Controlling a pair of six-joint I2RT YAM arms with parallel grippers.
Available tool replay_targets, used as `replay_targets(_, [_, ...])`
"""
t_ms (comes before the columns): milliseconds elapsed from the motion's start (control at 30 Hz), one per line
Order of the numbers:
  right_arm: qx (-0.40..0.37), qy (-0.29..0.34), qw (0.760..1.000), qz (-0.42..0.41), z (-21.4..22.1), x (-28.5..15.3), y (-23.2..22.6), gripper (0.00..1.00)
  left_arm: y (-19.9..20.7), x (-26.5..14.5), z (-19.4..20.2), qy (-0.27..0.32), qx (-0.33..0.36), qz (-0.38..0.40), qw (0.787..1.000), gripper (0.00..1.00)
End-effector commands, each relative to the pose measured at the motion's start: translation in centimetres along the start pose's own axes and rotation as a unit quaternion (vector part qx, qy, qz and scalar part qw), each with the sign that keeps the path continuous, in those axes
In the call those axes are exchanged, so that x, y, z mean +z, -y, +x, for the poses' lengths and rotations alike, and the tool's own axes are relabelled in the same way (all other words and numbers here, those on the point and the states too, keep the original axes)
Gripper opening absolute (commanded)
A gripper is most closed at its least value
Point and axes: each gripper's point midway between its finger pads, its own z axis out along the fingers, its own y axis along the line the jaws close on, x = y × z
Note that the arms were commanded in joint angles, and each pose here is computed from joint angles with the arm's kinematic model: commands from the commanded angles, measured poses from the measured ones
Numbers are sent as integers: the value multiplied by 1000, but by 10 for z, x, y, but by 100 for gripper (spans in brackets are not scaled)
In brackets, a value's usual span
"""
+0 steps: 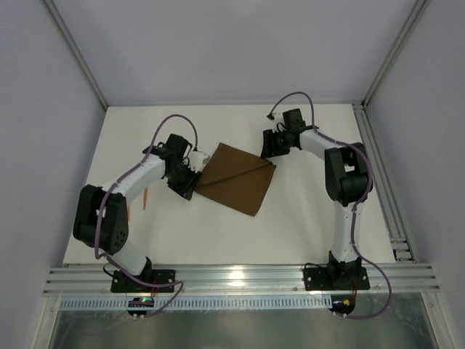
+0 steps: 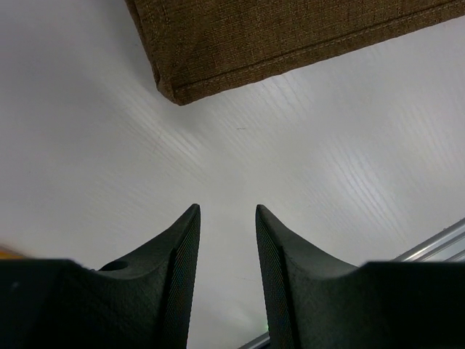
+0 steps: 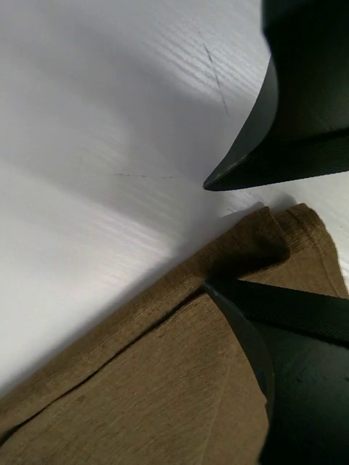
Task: Fold the napkin into a case and place the utensils inside
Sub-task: Rotate the upper triangle-folded napkin at the center of the board.
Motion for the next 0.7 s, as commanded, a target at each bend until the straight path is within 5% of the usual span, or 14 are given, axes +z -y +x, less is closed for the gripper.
replay_targets(0, [-6,-24,999,-40,6,-5,-14,51,-11,2,-1,0,-19,-23,1000,39])
replay_targets(300, [50,-55,997,-21,56,-23,-17,24,-19,22,-5,-22,-37,-23,999,39])
replay_targets(433, [112,-28,993,-17,73,-42,-35,20,-27,29,-12,-21,-42,-32,998,38])
replay_targets(667, [156,-68,985,-38,177,-56,-110,28,-52,38,-23,-25,-70,-65,995,38])
